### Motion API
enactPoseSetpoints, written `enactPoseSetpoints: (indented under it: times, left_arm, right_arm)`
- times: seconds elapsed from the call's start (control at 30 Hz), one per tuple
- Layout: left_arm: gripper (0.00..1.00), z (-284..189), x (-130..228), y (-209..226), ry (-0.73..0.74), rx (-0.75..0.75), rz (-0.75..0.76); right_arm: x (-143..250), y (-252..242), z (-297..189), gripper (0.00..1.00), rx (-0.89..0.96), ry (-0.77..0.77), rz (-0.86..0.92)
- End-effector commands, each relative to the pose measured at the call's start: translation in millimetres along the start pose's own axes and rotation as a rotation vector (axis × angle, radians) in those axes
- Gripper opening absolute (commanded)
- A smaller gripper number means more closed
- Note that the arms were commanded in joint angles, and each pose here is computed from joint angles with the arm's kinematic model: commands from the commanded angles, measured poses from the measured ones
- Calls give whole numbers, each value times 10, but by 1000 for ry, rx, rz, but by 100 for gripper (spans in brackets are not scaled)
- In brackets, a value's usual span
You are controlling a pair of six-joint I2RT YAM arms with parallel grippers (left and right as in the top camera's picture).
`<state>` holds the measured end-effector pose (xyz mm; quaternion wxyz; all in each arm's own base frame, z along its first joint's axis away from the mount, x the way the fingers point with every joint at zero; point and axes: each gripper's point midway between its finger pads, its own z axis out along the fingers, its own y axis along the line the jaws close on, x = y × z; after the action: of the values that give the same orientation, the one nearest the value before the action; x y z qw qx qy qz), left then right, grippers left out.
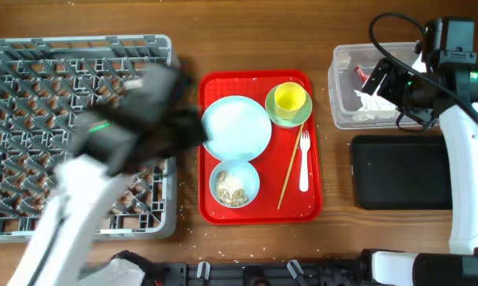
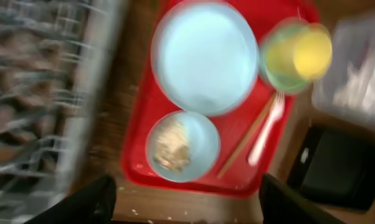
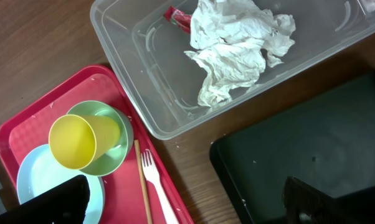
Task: Sort waste into correct bins and load items into the dishwasher rack
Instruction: 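Reach the right gripper to the light-blue rice bowl and grasp it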
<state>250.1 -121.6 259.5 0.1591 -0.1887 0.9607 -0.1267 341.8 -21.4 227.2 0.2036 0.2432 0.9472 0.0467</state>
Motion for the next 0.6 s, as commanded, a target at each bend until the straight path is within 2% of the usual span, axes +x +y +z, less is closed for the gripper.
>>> enactPoseSetpoints:
  times: [0.0, 0.1, 0.2, 0.23, 0.3, 0.37, 0.47, 0.57]
  left_arm:
    - [100, -505, -301, 724, -178, -40, -226]
    - [100, -811, -318, 1369, -280, -116, -484]
    - [100, -985, -190, 1831, -326, -200, -703]
    - [100, -1013, -145, 1941, -327, -217, -772]
    - [100, -1026, -79, 2059, -311, -225, -870]
    - [100, -1021, -48, 2139, -295, -242, -922]
    - [100, -996, -67, 2161, -282, -249, -930]
    - [100, -963, -78, 2184, -261, -261, -936]
  right_arm:
    - [-25, 28, -25, 100, -11, -9, 11]
    - [-27, 35, -25, 100, -15, -10, 17]
    - [-123, 122, -31, 100, -57, -44, 65]
    - [-22, 219, -37, 100, -115, 9, 62]
    - [264, 623, -128, 100, -351, 162, 36]
    - [698, 1117, -296, 100, -605, 288, -206]
    - [1183, 1322, -215, 100, -556, 356, -390]
    - [1996, 1550, 34, 100, -381, 386, -592]
